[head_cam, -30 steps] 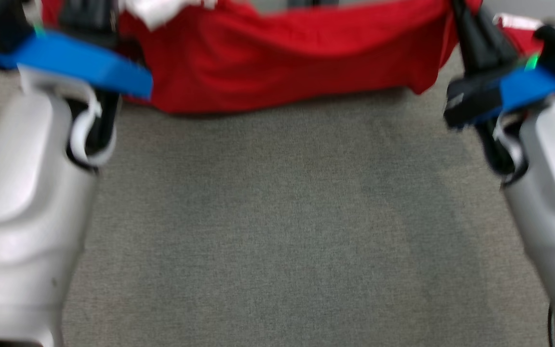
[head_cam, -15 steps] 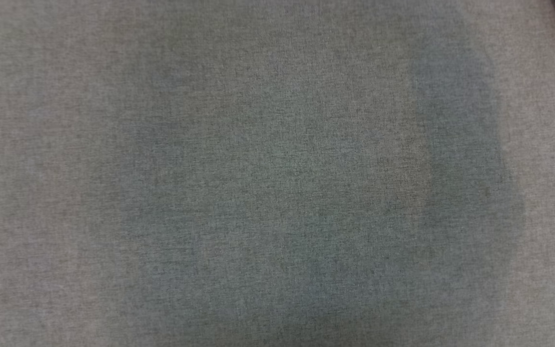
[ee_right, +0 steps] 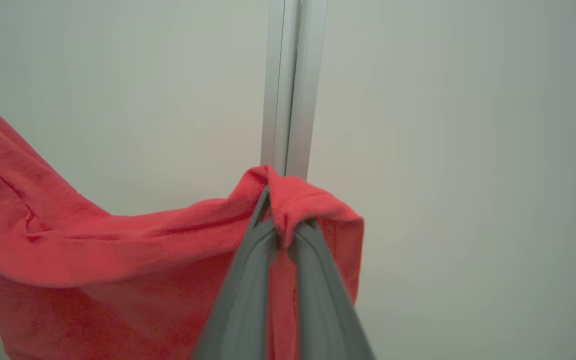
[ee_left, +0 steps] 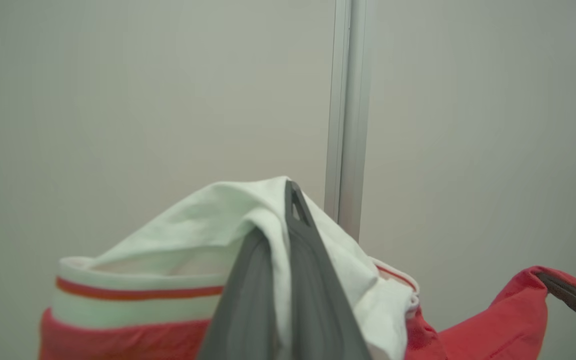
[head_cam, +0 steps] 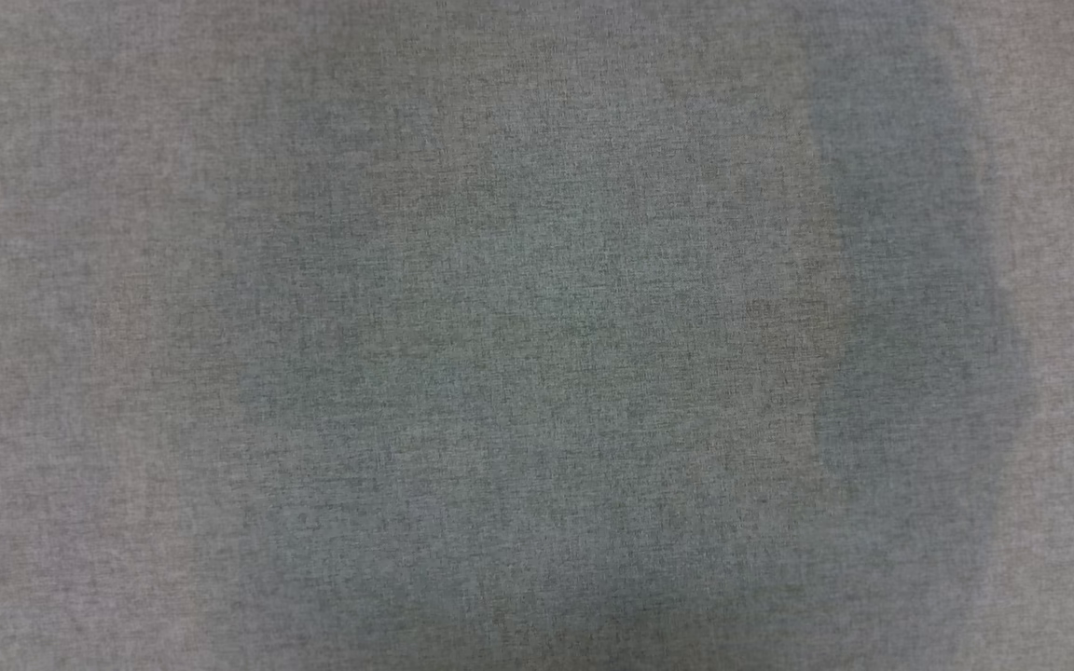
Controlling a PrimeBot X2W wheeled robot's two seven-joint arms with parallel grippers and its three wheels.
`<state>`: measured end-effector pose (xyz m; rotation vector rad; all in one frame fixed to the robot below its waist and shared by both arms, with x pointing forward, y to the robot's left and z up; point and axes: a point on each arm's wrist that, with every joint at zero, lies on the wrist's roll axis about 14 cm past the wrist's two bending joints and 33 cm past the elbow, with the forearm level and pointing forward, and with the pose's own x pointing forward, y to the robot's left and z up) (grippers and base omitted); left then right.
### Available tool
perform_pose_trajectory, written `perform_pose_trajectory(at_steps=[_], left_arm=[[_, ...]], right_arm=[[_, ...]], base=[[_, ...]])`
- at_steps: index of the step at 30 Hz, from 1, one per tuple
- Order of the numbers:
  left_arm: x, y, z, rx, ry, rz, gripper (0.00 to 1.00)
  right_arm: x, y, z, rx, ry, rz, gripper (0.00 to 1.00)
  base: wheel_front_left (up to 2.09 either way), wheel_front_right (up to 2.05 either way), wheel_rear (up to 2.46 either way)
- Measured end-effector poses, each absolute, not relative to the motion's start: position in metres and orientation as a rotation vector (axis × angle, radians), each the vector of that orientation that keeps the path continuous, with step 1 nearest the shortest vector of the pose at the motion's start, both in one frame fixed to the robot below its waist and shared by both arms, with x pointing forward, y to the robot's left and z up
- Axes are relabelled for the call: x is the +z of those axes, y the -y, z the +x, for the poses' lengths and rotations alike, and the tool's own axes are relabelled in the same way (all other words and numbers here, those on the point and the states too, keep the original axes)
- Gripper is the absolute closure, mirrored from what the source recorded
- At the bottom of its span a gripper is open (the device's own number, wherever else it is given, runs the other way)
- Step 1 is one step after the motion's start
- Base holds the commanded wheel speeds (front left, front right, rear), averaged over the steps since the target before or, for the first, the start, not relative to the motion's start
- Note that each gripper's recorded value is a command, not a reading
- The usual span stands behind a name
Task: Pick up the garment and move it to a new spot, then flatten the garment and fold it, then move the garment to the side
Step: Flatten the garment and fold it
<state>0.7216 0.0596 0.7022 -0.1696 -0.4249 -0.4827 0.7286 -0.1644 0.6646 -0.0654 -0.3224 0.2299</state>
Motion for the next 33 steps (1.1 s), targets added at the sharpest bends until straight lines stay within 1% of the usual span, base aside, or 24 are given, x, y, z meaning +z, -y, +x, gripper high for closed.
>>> perform_pose_trajectory(at_steps=[6, 9, 13, 15, 16, 19, 20, 28, 33], left_arm=[[0.618, -0.068, 0.713, -0.470, 0.260, -0.225, 1.00], [0.583, -0.079, 0.701, -0.450, 0.192, -0.260, 1.00], [0.557, -0.100, 0.678, -0.406, 0.154, -0.332, 1.00], [0.534, -0.106, 0.660, -0.392, 0.110, -0.339, 1.00], [0.518, -0.117, 0.642, -0.353, 0.084, -0.379, 1.00], [0.495, -0.119, 0.607, -0.334, 0.038, -0.401, 1.00], [0.480, -0.121, 0.582, -0.303, 0.003, -0.432, 1.00], [0.448, -0.131, 0.490, -0.214, -0.096, -0.496, 1.00], [0.435, -0.123, 0.442, -0.218, -0.162, -0.498, 1.00]], right_arm=[[0.577, 0.150, 0.707, 0.287, 0.162, -0.031, 1.00], [0.554, 0.144, 0.689, 0.315, 0.132, -0.001, 1.00], [0.519, 0.142, 0.657, 0.329, 0.066, 0.031, 1.00], [0.506, 0.138, 0.639, 0.337, 0.039, 0.049, 1.00], [0.501, 0.135, 0.623, 0.338, 0.030, 0.077, 1.00], [0.489, 0.135, 0.595, 0.341, 0.000, 0.086, 1.00], [0.476, 0.135, 0.573, 0.343, -0.034, 0.093, 1.00], [0.445, 0.137, 0.495, 0.341, -0.137, 0.128, 1.00], [0.430, 0.151, 0.454, 0.309, -0.192, 0.148, 1.00]], base=[[0.00, 0.00, 0.00], [0.00, 0.00, 0.00], [0.00, 0.00, 0.00], [0.00, 0.00, 0.00], [0.00, 0.00, 0.00], [0.00, 0.00, 0.00], [0.00, 0.00, 0.00], [0.00, 0.00, 0.00], [0.00, 0.00, 0.00]])
